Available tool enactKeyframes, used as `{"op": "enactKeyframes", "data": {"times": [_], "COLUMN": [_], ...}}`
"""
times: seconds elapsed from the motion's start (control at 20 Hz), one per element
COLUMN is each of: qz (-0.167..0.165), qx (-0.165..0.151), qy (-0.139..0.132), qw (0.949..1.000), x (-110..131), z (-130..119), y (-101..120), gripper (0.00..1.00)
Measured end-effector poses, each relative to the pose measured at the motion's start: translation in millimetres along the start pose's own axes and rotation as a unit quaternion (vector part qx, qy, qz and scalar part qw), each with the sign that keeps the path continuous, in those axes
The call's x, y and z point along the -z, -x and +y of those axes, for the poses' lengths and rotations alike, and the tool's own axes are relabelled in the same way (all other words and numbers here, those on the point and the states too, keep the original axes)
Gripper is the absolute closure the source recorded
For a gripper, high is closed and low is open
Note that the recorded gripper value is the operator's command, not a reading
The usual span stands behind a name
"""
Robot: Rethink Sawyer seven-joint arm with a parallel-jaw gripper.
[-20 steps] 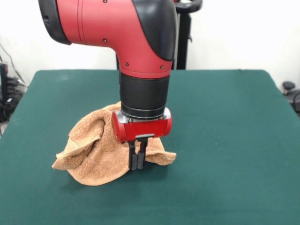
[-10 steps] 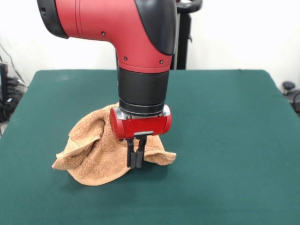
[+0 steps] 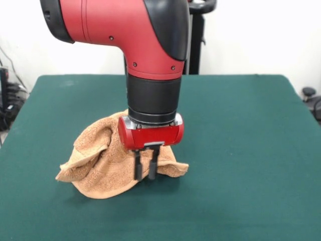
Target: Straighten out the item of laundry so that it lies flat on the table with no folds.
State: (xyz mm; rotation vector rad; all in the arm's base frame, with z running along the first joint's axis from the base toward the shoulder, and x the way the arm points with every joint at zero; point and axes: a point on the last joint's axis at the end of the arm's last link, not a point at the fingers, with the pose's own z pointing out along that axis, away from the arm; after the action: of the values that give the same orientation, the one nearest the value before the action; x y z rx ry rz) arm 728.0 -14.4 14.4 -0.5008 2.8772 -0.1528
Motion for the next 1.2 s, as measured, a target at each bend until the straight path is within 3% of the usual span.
{"op": "enactKeyframes", "data": {"times": [1.2], "qz": [0.005], "qx": [0.001], "qy": [0.003], "qw": [1.0], "x": [-2.0], "z": [3.6], "y": [-4.7], "gripper": [0.0]}}
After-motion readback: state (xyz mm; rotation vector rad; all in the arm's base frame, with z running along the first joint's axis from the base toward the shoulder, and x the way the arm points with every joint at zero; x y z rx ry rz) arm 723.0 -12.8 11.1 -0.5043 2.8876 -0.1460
